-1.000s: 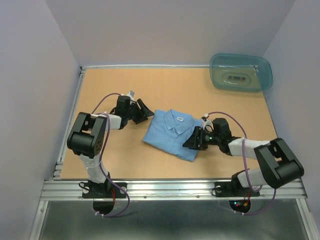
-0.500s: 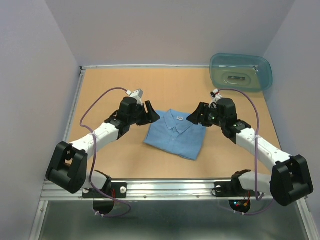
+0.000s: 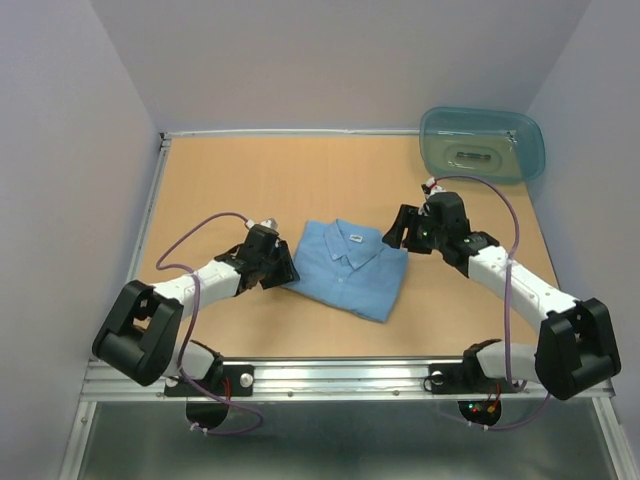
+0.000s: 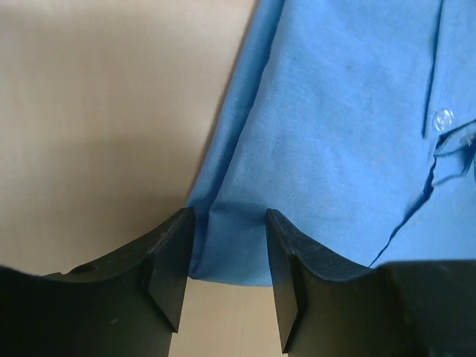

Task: Fold and stack the long sleeve shirts
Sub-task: Neatly place the folded shirt to the corner

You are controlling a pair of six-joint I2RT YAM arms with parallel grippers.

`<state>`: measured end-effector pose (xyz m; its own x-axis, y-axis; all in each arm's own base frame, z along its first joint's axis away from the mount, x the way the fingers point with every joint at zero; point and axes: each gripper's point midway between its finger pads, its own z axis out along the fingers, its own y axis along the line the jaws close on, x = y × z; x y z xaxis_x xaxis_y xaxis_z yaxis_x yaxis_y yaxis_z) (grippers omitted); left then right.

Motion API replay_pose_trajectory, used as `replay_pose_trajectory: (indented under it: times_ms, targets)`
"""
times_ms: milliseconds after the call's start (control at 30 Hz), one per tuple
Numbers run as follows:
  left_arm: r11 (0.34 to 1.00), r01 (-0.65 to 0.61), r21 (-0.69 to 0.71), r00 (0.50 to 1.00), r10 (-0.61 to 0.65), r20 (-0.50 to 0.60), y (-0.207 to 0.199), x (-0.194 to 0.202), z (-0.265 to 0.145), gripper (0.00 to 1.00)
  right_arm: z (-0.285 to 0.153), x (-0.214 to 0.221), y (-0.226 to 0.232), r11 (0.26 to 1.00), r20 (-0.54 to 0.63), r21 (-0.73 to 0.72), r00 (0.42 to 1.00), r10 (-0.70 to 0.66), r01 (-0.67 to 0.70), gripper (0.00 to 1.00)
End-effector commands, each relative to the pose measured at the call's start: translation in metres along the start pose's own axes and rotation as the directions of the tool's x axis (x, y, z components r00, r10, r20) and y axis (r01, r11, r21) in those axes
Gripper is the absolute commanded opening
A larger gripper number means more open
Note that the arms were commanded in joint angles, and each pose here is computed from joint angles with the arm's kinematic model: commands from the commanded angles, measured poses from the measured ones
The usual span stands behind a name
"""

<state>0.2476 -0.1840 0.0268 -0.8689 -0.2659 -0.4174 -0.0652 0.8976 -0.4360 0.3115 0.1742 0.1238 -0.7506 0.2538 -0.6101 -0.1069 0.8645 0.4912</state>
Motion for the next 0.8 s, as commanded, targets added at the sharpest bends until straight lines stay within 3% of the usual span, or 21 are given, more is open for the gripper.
replay_pose_trajectory:
  times_ms: [0, 67, 133, 200, 300, 400, 500, 567, 600, 633, 700, 767]
  targets:
    - [0.972, 0.095, -0.216, 0.995, -0.085, 0.056, 0.048, 0.004, -0.01, 0.55, -0.04, -0.046, 0.025, 0.997, 0.129, -0.032, 0.989, -0.067, 0.072, 0.66]
    - [0.967, 0.139, -0.215, 0.99, -0.128, 0.063, 0.047, 0.005, -0.016, 0.6, -0.049, -0.05, 0.028, 0.995, 0.136, -0.033, 0.987, -0.086, 0.092, 0.67]
    - [0.973, 0.196, -0.125, 0.979, -0.187, 0.076, 0.029, 0.003, -0.029, 0.71, -0.06, -0.051, 0.035, 0.995, 0.128, -0.047, 0.988, -0.087, 0.093, 0.67]
    - [0.952, 0.3, -0.064, 0.95, -0.292, 0.111, 0.017, -0.001, -0.039, 0.82, -0.075, -0.052, 0.047, 0.99, 0.133, -0.096, 0.987, -0.088, 0.101, 0.68]
    - [0.898, 0.438, 0.026, 0.88, -0.435, 0.19, 0.01, -0.011, -0.063, 0.9, -0.092, -0.051, 0.06, 0.982, 0.147, -0.16, 0.986, -0.078, 0.102, 0.7]
    - [0.849, 0.516, 0.115, 0.824, -0.529, 0.203, -0.001, -0.016, -0.071, 0.91, -0.105, -0.045, 0.067, 0.975, 0.152, -0.201, 0.986, -0.066, 0.096, 0.75]
    - [0.815, 0.542, 0.205, 0.81, -0.571, 0.132, -0.025, -0.003, -0.068, 0.91, -0.115, -0.039, 0.072, 0.968, 0.149, -0.236, 0.987, -0.053, 0.088, 0.83]
    - [0.823, 0.517, 0.234, 0.831, -0.549, 0.096, -0.047, 0.012, -0.066, 0.91, -0.119, -0.038, 0.073, 0.966, 0.152, -0.244, 0.987, -0.048, 0.085, 0.87]
    - [0.796, 0.548, 0.258, 0.808, -0.584, 0.085, -0.057, 0.012, -0.066, 0.91, -0.121, -0.036, 0.073, 0.966, 0.153, -0.246, 0.987, -0.049, 0.086, 0.88]
    - [0.811, 0.534, 0.239, 0.822, -0.564, 0.077, -0.064, 0.027, -0.06, 0.91, -0.122, -0.036, 0.073, 0.965, 0.153, -0.249, 0.987, -0.051, 0.088, 0.9]
    - [0.796, 0.566, 0.214, 0.806, -0.589, 0.062, -0.069, 0.04, -0.052, 0.91, -0.125, -0.035, 0.076, 0.961, 0.148, -0.261, 0.988, -0.053, 0.09, 0.91]
    - [0.754, 0.632, 0.177, 0.76, -0.649, 0.049, -0.069, 0.052, -0.038, 0.91, -0.127, -0.035, 0.079, 0.957, 0.147, -0.272, 0.987, -0.06, 0.099, 0.91]
